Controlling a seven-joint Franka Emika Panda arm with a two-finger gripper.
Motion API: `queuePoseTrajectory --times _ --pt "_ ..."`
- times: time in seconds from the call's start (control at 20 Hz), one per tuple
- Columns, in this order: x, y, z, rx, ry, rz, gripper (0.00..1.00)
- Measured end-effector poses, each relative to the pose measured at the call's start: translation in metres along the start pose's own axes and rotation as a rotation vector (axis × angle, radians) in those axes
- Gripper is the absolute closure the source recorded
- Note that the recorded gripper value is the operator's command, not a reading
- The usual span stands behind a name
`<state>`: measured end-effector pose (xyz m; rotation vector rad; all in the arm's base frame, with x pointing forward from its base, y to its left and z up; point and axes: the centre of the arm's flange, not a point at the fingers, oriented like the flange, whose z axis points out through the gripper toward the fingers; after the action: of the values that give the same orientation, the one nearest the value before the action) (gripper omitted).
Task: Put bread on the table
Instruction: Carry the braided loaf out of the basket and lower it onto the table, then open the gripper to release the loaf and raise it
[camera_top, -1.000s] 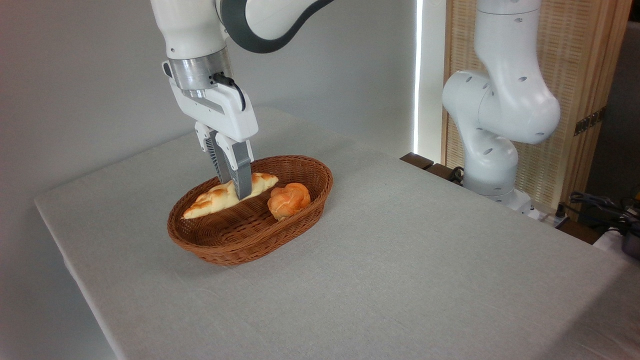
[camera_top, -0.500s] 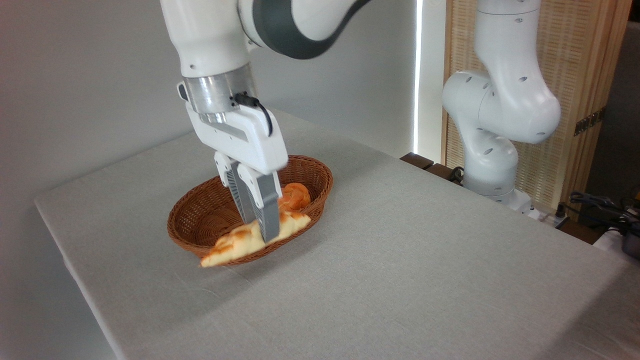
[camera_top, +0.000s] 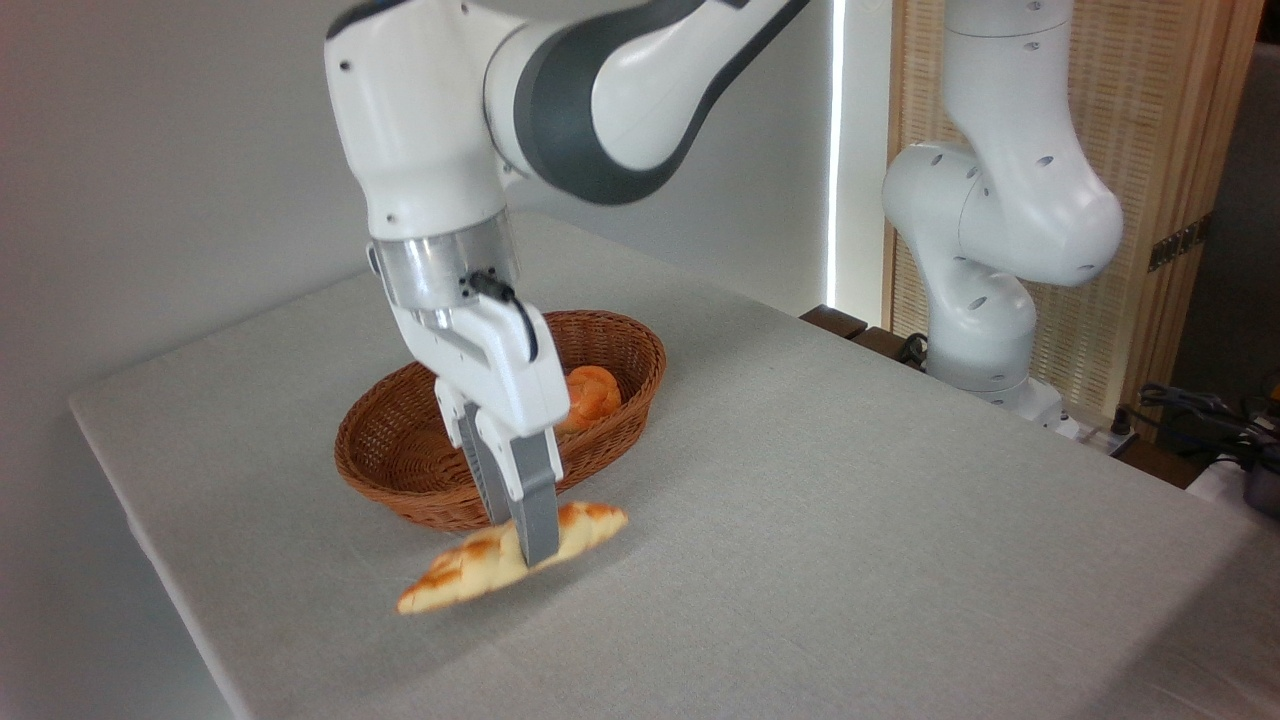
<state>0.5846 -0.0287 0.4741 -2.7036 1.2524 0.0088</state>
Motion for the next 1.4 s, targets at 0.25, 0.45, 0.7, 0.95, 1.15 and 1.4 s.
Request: queuePoseTrajectory --times 0.25,0.45,0.7,0.95,1.15,1.4 --pt "0.006 0.008 0.019 0.027 -0.04 0.05 0.0" --pt "0.006 0.011 0.023 0.021 -0.047 0.054 0.0" --pt "0.005 0.011 0.023 0.02 -0.048 0.054 0.0" --pt "0.004 0.01 0.021 0.023 -0.046 0.051 0.0" --pt "-0.003 0.002 0.0 0.053 -0.02 0.029 0.0" --pt "-0.043 -0.017 -0.084 0.013 0.164 -0.14 0.0"
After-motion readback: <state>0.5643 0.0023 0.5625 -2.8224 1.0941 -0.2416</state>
